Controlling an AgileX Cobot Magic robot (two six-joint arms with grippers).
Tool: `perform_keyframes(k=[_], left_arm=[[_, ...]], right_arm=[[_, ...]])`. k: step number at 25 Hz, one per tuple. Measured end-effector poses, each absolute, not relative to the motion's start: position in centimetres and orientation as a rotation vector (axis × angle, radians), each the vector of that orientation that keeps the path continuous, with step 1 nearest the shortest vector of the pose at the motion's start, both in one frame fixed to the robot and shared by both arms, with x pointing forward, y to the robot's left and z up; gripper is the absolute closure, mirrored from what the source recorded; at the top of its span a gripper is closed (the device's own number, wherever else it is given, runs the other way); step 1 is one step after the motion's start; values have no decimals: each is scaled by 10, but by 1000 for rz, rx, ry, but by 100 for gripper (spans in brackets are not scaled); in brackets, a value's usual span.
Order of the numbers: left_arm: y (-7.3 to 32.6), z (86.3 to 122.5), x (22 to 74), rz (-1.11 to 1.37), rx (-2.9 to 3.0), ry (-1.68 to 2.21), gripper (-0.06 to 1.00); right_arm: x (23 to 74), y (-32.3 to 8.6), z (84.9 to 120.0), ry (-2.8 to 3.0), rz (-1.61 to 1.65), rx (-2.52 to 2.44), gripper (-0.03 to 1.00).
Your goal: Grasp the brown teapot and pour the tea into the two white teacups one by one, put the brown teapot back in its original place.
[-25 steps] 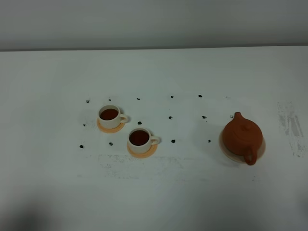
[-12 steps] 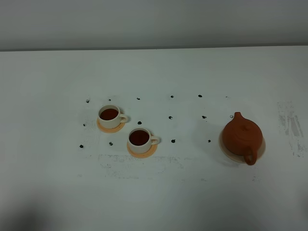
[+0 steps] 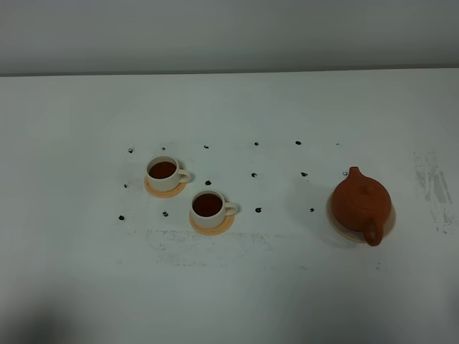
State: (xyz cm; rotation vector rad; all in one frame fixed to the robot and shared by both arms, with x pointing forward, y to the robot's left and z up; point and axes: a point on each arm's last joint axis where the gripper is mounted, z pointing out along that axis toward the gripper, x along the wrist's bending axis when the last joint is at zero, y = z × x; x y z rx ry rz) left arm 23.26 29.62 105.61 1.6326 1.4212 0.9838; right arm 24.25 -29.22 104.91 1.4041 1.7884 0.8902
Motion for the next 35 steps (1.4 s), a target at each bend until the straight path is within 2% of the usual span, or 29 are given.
perform_keyframes(k=[35], left_arm=[[296, 1056, 233, 974, 1643, 1404, 58]], right_arm=[[232, -293, 1049, 1737, 930, 1359, 46]])
